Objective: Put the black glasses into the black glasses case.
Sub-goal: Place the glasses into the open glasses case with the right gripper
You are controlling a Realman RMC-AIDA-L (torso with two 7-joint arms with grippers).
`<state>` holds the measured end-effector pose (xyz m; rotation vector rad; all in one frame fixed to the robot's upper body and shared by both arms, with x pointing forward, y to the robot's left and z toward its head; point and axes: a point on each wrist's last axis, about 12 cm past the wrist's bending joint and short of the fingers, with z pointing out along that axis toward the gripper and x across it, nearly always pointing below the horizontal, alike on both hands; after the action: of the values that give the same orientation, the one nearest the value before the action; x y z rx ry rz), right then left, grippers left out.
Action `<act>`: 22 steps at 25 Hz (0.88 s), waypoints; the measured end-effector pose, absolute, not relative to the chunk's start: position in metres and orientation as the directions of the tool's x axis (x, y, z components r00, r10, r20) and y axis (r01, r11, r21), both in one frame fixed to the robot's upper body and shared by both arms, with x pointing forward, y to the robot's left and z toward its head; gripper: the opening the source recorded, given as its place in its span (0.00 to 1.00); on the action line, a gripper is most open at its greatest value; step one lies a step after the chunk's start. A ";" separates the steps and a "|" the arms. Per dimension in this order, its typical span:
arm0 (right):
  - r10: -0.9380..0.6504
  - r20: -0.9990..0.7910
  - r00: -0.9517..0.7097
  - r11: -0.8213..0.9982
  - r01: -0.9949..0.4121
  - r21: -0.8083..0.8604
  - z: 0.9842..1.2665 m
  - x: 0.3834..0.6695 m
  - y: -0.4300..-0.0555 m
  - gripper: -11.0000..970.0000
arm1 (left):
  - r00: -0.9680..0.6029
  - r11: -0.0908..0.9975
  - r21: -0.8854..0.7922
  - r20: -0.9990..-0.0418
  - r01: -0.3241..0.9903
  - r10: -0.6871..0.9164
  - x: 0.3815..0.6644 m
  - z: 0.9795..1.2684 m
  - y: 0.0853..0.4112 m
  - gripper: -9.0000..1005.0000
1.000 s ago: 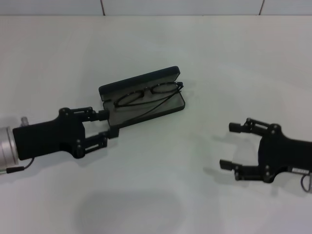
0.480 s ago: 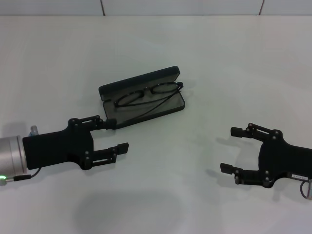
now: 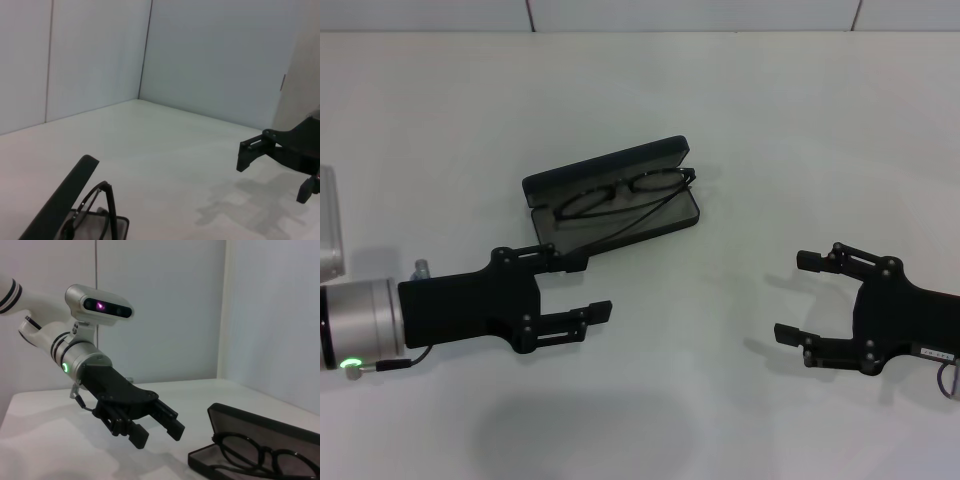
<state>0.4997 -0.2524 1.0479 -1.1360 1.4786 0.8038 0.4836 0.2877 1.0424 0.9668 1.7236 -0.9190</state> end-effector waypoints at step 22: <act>-0.235 -0.972 0.005 0.323 -0.943 -0.083 1.046 0.498 -0.252 0.87 | -0.436 0.533 -0.287 -0.883 0.796 0.175 0.523 1.038 0.268 0.07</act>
<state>0.4979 -0.2523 1.0463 -1.1356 1.4827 0.8036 0.5228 0.2685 1.0379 0.7936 1.9121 -0.9115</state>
